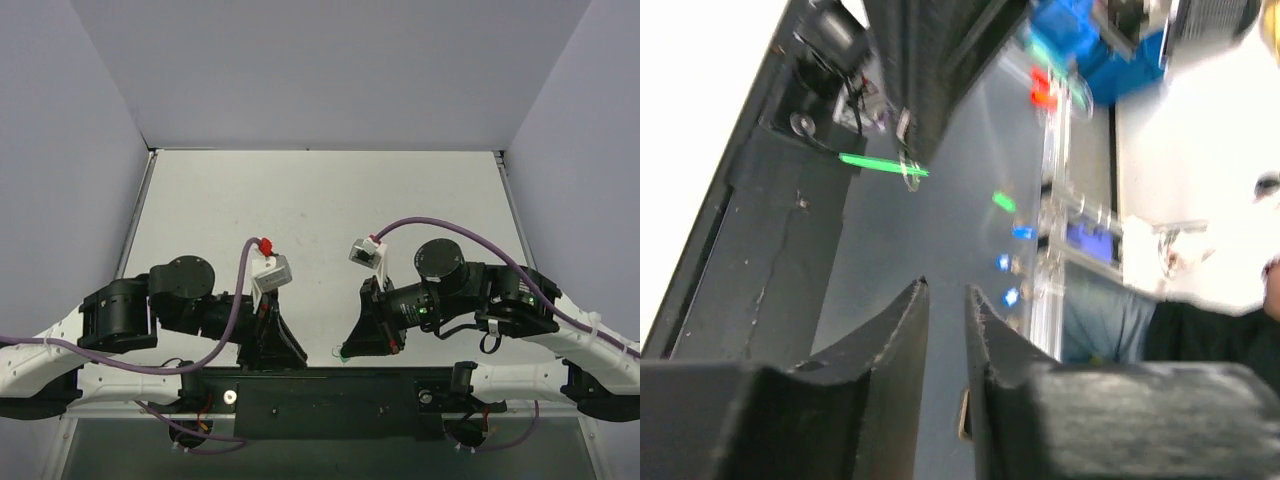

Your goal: Remove the keys from the keyring

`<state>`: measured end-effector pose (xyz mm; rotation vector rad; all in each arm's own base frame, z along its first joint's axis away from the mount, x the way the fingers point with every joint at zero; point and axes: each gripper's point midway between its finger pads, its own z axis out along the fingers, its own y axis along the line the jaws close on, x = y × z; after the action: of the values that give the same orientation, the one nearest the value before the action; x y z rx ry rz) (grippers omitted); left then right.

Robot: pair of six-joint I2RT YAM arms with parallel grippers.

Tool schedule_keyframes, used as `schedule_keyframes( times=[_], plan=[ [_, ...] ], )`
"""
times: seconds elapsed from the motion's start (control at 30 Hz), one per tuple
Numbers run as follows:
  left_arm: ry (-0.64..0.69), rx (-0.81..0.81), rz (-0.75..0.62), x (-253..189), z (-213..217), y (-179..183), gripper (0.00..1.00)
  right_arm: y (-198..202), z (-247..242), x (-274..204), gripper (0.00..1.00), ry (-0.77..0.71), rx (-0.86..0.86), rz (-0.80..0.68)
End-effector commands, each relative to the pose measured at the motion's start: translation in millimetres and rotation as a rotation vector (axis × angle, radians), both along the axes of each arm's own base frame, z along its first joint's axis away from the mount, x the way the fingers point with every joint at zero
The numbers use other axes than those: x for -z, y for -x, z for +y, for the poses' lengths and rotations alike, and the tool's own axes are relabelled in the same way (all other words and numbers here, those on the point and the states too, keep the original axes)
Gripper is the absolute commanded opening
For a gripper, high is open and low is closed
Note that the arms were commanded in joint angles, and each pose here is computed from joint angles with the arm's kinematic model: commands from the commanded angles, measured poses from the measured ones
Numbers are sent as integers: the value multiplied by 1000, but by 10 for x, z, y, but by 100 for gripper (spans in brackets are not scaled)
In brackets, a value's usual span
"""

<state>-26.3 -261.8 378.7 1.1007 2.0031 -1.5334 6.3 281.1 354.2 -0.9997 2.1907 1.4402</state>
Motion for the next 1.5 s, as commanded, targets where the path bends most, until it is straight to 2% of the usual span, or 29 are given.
schedule_keyframes(
  times=[0.0, 0.03, 0.13, 0.43, 0.9, 1.2, 1.4, 1.43, 1.47],
  plan=[
    [233, -261, 18, -449, -61, -369, 40, -131, 3, -206, 0, -83, 82, -45],
    [284, -305, 23, -543, -10, -427, 46, -149, 5, -223, 0, -92, 98, -45],
    [376, -375, 26, -650, -9, -547, 53, -204, 55, -299, 0, -125, 135, -37],
    [471, -407, 49, -770, -115, -622, 54, -354, 40, -562, 0, -233, 240, -61],
    [483, -393, 35, -779, -328, -637, 52, -424, 34, -721, 0, -299, 295, -59],
    [478, -393, 32, -774, -385, -650, 38, -401, 89, -729, 0, -309, 279, -40],
    [472, -393, 33, -754, -403, -653, 9, -379, 113, -745, 0, -318, 264, -31],
    [473, -393, 33, -761, -400, -653, 0, -374, 110, -767, 0, -325, 263, -30],
    [473, -392, 33, -764, -403, -651, 0, -371, 122, -761, 0, -324, 260, -26]
  ],
)
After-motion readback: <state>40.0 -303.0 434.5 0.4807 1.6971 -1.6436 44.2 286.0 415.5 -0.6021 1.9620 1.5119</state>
